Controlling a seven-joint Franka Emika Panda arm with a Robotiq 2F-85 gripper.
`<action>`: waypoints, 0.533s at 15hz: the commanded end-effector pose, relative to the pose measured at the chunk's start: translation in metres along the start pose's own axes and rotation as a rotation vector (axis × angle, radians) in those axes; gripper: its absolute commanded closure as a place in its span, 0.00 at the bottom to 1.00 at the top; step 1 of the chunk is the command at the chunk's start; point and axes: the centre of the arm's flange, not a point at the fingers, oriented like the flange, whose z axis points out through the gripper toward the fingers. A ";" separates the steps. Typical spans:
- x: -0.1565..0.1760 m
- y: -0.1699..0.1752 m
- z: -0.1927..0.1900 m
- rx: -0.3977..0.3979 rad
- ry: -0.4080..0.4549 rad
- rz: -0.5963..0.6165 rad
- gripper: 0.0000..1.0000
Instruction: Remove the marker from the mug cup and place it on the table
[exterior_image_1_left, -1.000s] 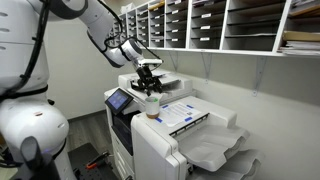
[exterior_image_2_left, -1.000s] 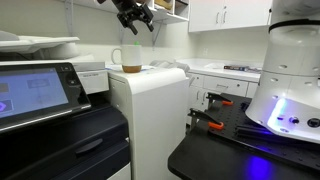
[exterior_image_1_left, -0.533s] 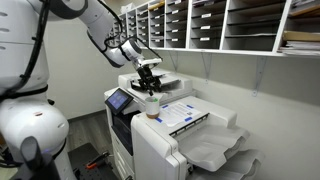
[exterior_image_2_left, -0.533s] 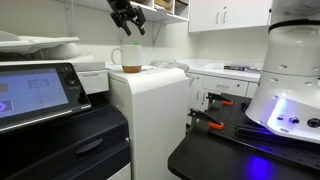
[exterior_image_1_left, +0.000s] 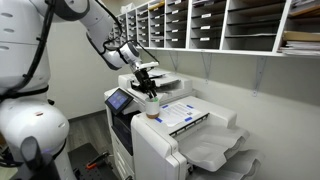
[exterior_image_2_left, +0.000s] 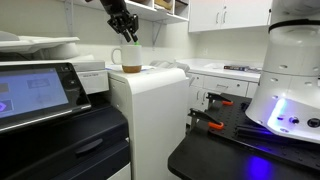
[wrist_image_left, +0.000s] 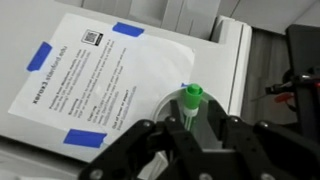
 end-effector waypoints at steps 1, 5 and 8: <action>0.009 -0.004 0.004 0.006 0.020 -0.018 0.50; 0.012 -0.001 0.013 0.008 0.017 -0.015 0.48; 0.012 0.000 0.019 0.028 0.016 -0.010 0.51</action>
